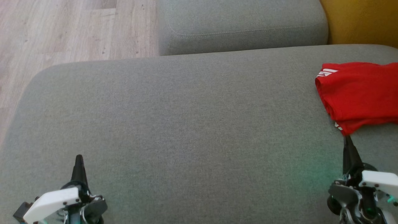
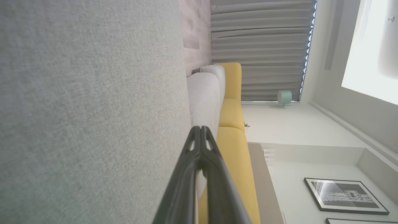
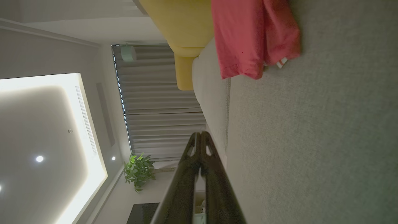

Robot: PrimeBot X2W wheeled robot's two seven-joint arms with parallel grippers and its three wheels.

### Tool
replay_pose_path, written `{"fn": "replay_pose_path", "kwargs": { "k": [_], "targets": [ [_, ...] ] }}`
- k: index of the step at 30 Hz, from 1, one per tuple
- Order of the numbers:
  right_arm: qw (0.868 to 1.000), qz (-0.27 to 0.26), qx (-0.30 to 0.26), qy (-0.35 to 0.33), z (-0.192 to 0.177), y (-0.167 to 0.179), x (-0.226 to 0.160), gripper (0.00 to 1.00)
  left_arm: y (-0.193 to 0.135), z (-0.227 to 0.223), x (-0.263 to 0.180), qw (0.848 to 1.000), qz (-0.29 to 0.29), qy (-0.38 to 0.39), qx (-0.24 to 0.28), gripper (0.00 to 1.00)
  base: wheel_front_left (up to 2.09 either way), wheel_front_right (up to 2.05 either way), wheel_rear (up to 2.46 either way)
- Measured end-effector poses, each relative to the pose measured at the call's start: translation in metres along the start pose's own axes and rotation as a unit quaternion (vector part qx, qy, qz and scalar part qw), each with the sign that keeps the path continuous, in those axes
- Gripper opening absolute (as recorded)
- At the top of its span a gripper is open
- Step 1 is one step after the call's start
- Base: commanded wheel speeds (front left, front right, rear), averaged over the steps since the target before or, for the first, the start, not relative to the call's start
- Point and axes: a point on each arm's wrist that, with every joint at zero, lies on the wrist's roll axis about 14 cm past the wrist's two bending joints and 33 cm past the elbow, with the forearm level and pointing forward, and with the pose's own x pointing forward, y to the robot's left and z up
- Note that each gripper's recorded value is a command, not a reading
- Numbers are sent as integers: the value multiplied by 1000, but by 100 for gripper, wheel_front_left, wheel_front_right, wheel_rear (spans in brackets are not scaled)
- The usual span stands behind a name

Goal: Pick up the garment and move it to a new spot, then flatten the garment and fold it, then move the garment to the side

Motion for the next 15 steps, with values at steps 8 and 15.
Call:
{"fn": "replay_pose_path", "kwargs": {
  "k": [8, 15],
  "targets": [
    [1000, 9, 11, 2, 0, 7, 4, 0, -5, 2, 3, 1000, -10, -2, -11, 0, 0, 0, 0],
    [1000, 9, 11, 1, 0, 7, 4, 0, -6, 6, 3, 1000, -11, -7, -12, 0, 0, 0, 0]
  ]
}}
